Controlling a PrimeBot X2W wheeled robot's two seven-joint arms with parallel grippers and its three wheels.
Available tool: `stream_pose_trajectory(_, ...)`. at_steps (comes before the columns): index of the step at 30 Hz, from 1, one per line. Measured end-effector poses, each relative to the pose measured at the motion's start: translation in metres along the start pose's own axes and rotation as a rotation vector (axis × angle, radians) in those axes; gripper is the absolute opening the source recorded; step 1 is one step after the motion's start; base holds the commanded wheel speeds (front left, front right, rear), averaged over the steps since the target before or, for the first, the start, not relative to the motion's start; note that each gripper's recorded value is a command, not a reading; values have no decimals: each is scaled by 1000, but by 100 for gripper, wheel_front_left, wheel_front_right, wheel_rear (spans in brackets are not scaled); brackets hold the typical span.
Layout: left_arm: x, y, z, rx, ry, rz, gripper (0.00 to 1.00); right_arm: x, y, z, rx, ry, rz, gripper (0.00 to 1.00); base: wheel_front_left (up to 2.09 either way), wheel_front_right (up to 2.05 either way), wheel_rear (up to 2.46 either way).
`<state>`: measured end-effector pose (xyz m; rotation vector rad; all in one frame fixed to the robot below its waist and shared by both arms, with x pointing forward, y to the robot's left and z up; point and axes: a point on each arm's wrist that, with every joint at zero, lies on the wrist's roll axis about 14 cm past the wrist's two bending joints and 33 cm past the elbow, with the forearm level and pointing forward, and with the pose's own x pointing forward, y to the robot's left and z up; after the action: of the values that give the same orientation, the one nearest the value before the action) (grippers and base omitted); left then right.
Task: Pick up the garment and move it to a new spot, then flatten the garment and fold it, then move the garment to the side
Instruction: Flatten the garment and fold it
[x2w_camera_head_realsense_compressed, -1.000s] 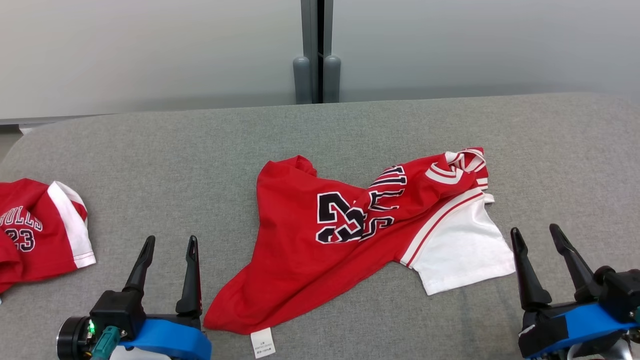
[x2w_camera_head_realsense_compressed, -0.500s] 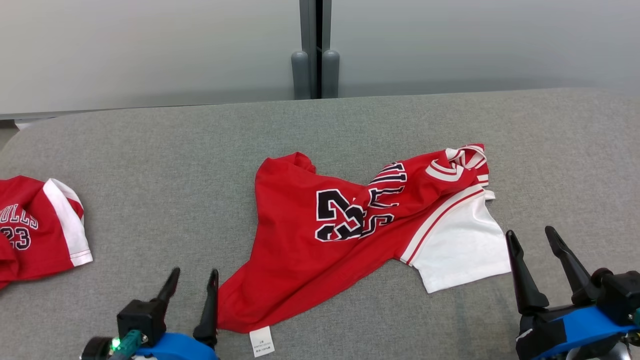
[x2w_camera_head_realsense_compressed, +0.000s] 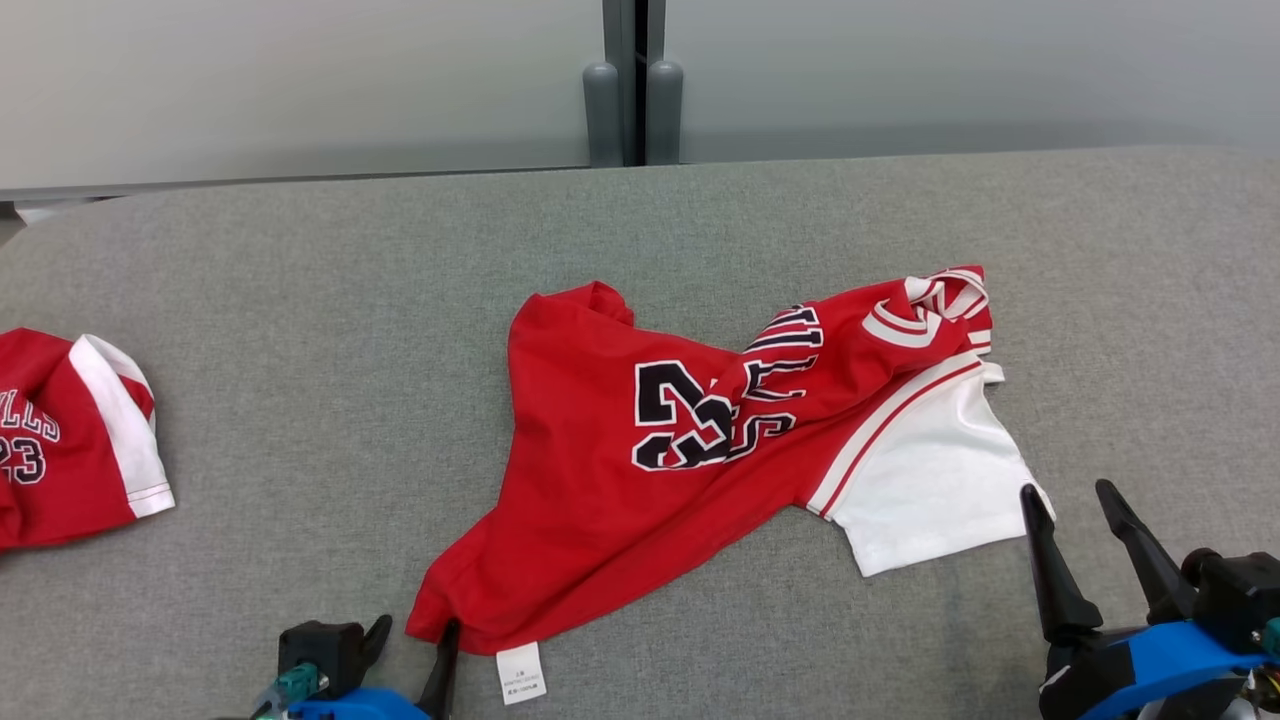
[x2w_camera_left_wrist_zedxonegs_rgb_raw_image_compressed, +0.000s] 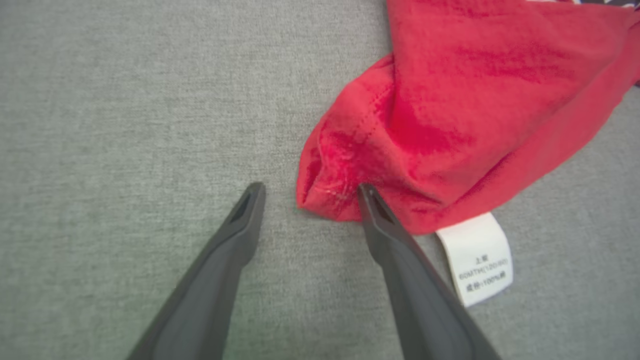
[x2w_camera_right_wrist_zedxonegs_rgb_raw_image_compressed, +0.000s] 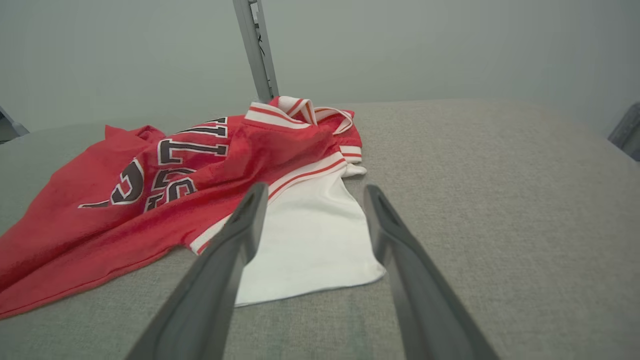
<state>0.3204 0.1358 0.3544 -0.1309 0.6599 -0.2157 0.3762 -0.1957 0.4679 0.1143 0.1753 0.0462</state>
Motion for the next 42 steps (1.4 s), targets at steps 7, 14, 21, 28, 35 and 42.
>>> stream_pose_trajectory(7, 13, -2, 0, 18, 36, -32, 0, 0, -30, -46, -9, 145, -68, 100, 0, 0, 0)
stream_pose_trajectory(14, 20, -1, 5, 15, 15, -30, 0, 19, -43, -79, 9, 228, -94, 100, 0, 0, 0)
stream_pose_trajectory(21, 20, 2, 16, 3, -38, -18, 0, 35, -40, -98, 33, 281, -92, 0, 0, 0, 0)
stream_pose_trajectory(28, 16, 0, 33, 3, -109, -15, 0, 40, -33, -95, 52, 274, -68, 0, 0, 0, 0)
stream_pose_trajectory(35, -1, -9, 89, -3, -320, -28, 0, 51, -35, -22, 16, 9, -37, 0, 0, 0, 0)
stream_pose_trajectory(42, -53, -25, 185, 36, -654, -71, 0, 31, -31, 110, -100, -355, -10, 0, 0, 0, 0)
